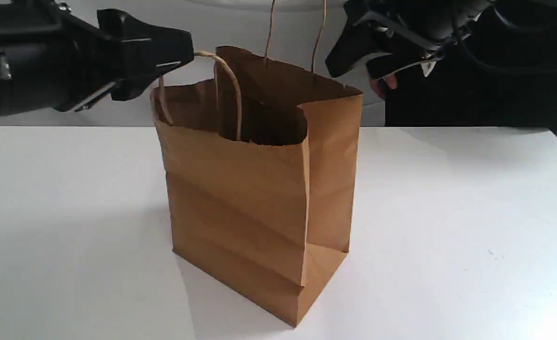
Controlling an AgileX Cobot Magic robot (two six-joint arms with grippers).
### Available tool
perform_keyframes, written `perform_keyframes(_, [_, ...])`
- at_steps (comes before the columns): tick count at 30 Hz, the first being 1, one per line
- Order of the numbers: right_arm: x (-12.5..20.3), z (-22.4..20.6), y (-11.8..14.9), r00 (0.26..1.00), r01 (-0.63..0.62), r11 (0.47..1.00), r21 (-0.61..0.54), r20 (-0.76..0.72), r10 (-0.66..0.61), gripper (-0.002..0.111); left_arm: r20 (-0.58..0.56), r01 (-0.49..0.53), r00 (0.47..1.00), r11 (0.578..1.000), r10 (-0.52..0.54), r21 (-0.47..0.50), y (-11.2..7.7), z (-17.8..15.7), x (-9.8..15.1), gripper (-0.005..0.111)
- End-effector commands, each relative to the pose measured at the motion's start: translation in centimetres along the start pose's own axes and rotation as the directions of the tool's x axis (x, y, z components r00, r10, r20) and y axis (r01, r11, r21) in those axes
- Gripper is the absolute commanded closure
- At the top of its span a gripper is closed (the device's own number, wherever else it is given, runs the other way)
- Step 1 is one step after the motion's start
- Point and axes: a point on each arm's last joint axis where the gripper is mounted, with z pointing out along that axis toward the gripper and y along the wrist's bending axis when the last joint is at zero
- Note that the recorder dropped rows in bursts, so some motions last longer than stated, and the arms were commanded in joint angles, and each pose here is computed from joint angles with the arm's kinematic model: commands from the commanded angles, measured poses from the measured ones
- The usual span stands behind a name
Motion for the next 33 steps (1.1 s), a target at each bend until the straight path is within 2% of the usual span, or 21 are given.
perform_keyframes(1, [0.0,-1.5,0.5,0.999,0.028,0.999,0.026,0.019,-0.029,0.046,0.023,-0.028,0.999,1.0,0.028,-0.002,-0.3,-0.7,-0.5,0.051])
perform_keyframes(10, [0.2,-3.7,0.8,0.997,0.065,0.991,0.117,0.033,-0.069,0.046,-0.05,-0.07,0.996,0.997,0.069,-0.018,-0.3,-1.2,0.0,0.051])
perform_keyframes(15, [0.3,-5.4,1.5,0.994,0.088,0.984,0.153,0.058,-0.098,0.048,-0.061,-0.132,0.99,0.991,0.131,-0.02,-0.7,-2.5,-0.3,0.051])
perform_keyframes(17, [0.4,-6.3,1.9,0.992,0.093,0.981,0.167,0.073,-0.107,0.055,-0.062,-0.175,0.983,0.984,0.173,-0.024,-1.0,-3.5,-0.5,0.053])
perform_keyframes(20, [0.6,-8.0,2.7,0.987,0.1,0.978,0.181,0.106,-0.12,0.074,-0.072,-0.256,0.965,0.966,0.252,-0.045,-1.5,-5.3,-0.9,0.066])
perform_keyframes(22, [0.8,-9.3,3.4,0.982,0.109,0.976,0.188,0.133,-0.136,0.093,-0.092,-0.319,0.945,0.945,0.313,-0.065,-1.7,-6.9,-1.0,0.085])
perform_keyframes(24, [1.0,-10.3,4.0,0.976,0.124,0.973,0.195,0.153,-0.155,0.107,-0.123,-0.379,0.922,0.921,0.367,-0.093,-1.8,-8.2,-0.9,0.102])
perform_keyframes(25, [1.1,-10.8,4.2,0.973,0.133,0.971,0.201,0.161,-0.166,0.108,-0.139,-0.399,0.913,0.91,0.384,-0.109,-1.9,-9.0,-0.9,0.106])
perform_keyframes(29, [1.9,-12.2,5.0,0.966,0.151,0.965,0.216,0.176,-0.19,0.108,-0.199,-0.399,0.91,0.898,0.363,-0.188,-1.7,-11.6,-0.4,0.107])
perform_keyframes(33, [4.0,-12.7,5.1,0.972,0.157,0.953,0.259,0.131,-0.196,0.108,-0.253,-0.377,0.915,0.89,0.315,-0.256,-1.3,-14.0,1.7,0.107])
